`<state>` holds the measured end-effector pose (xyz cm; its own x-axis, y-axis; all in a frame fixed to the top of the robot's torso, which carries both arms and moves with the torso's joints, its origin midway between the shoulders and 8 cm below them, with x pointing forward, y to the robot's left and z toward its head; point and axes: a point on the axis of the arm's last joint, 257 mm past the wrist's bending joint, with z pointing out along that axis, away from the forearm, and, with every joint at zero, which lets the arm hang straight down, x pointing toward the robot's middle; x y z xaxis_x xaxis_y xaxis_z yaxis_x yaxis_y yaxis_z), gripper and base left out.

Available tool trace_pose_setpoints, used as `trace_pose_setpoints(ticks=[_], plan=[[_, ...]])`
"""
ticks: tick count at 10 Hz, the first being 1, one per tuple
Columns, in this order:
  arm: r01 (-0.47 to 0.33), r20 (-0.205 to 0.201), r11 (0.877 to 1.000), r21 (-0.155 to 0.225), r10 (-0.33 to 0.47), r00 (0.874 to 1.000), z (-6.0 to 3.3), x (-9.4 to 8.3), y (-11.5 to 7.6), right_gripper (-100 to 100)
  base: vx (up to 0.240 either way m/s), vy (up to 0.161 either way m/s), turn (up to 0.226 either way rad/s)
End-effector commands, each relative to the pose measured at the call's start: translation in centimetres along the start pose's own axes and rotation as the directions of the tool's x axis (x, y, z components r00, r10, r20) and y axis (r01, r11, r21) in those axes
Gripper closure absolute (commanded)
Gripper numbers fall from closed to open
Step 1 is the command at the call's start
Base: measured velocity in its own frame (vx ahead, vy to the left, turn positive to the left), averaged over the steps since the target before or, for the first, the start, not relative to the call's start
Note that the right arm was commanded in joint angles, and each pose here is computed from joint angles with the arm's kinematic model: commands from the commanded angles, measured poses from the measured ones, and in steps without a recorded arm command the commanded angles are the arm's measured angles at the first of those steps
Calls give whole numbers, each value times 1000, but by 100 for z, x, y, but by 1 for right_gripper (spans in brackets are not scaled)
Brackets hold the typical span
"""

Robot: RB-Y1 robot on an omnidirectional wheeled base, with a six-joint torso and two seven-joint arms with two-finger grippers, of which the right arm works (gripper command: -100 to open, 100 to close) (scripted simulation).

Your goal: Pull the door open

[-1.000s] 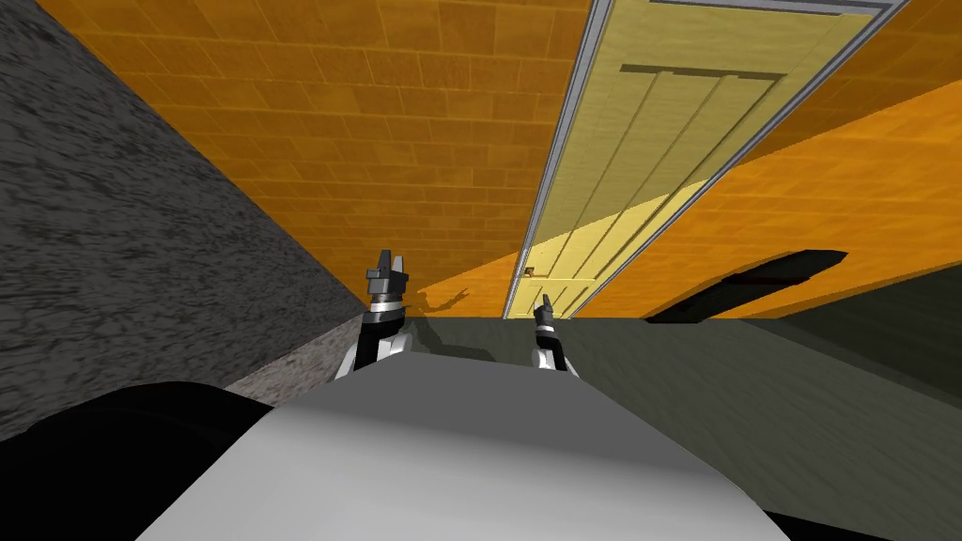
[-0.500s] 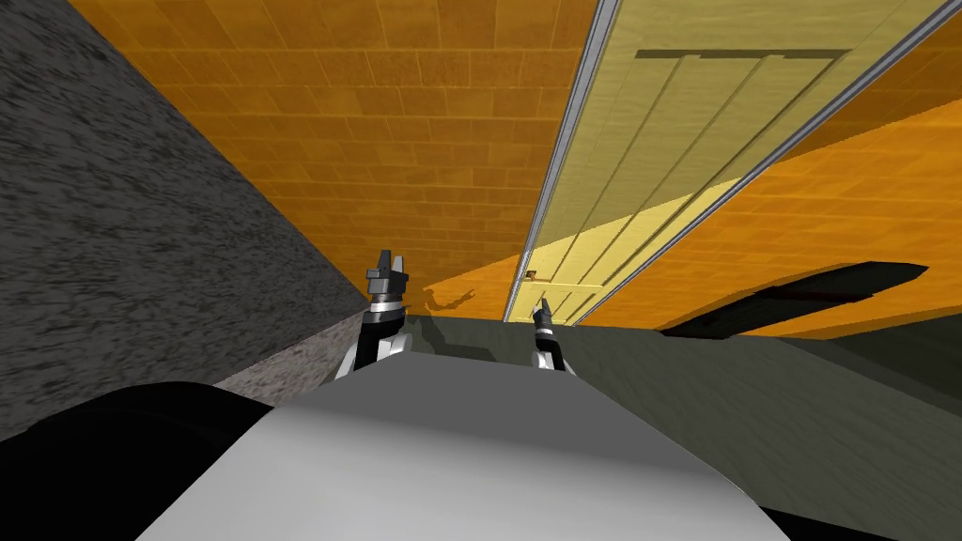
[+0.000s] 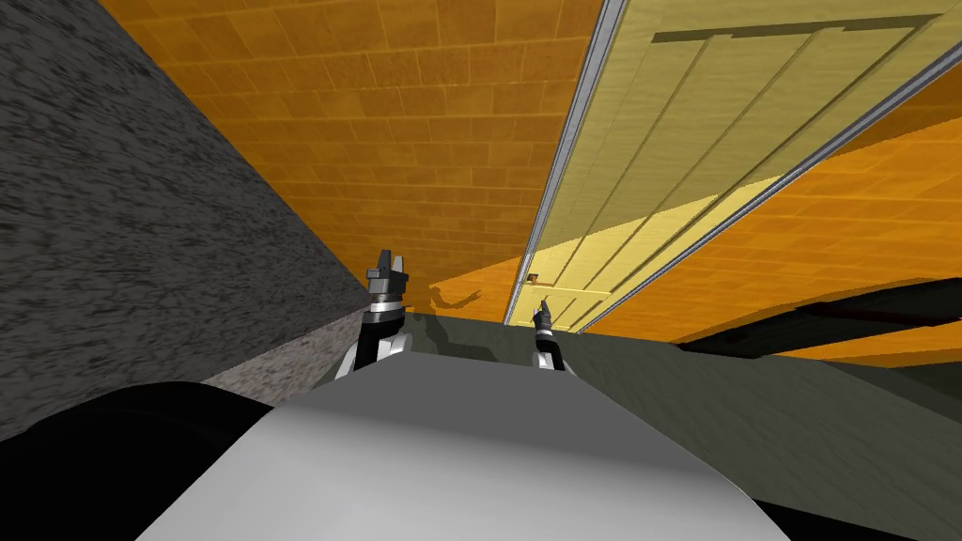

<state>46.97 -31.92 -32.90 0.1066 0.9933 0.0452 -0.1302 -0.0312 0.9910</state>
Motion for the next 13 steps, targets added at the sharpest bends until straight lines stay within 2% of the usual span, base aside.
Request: trace_pose_setpoints(ticks=[1, 13], plan=[[3, 5, 1000, 15, -4, 1000, -17, -33, -82, -100, 55, -95, 110], [35, 40, 994, 104, -39, 998, -105, -310, -514, -100, 41, -91, 91]])
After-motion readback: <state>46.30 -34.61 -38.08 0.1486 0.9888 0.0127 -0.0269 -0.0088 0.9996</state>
